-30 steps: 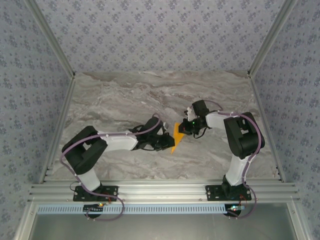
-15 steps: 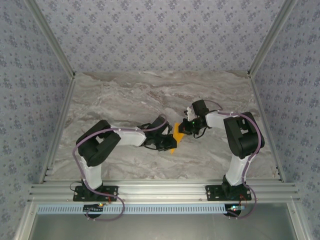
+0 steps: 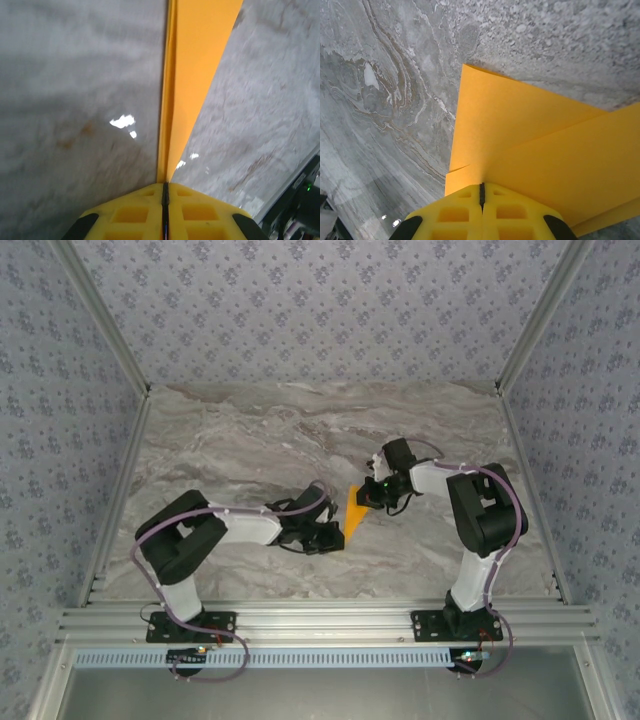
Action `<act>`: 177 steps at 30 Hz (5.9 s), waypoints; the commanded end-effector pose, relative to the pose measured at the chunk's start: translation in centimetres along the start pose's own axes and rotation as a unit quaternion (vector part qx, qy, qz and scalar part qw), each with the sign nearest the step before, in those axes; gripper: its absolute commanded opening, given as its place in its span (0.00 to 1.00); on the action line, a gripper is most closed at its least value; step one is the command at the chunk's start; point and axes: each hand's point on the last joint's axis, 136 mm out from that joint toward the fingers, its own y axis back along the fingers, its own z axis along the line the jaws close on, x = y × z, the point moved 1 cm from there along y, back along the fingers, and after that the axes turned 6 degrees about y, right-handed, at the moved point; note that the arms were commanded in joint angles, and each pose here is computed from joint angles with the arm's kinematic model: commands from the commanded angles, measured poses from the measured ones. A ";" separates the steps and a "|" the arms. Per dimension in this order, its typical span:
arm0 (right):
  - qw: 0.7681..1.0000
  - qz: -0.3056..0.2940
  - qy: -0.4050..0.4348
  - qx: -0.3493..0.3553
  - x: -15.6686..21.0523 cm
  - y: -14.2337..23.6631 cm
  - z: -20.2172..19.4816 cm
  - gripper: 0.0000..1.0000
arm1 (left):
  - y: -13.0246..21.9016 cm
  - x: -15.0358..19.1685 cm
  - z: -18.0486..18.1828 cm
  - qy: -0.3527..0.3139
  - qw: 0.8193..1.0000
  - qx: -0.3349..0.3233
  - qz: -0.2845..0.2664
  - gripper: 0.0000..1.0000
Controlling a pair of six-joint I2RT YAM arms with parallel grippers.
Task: Fold a paper plane with a square sheet of paper (fold left side to right side)
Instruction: Fold the wing for the fifth time at the center of the table, then pick up the paper plane at the center of the table, then place the paper plane at the center of the table, then pick up the paper plane at the center of the table, then place the paper plane at the center of the table, then reset both arms
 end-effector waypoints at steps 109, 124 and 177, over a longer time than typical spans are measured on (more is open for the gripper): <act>0.977 0.052 0.143 0.150 7.0 0.0 3.6 0.13 | 22.9 -2.8 6.8 -0.016 0.914 -0.126 -0.386 0.91; 0.952 -0.020 0.005 0.307 -6.3 2.8 1.0 0.04 | 23.0 -1.6 5.6 -0.054 0.928 -0.099 -0.355 0.98; 0.890 -0.264 0.081 0.362 -2.0 23.6 0.4 1.00 | 34.9 -9.2 15.1 0.085 0.820 -0.211 -0.525 0.98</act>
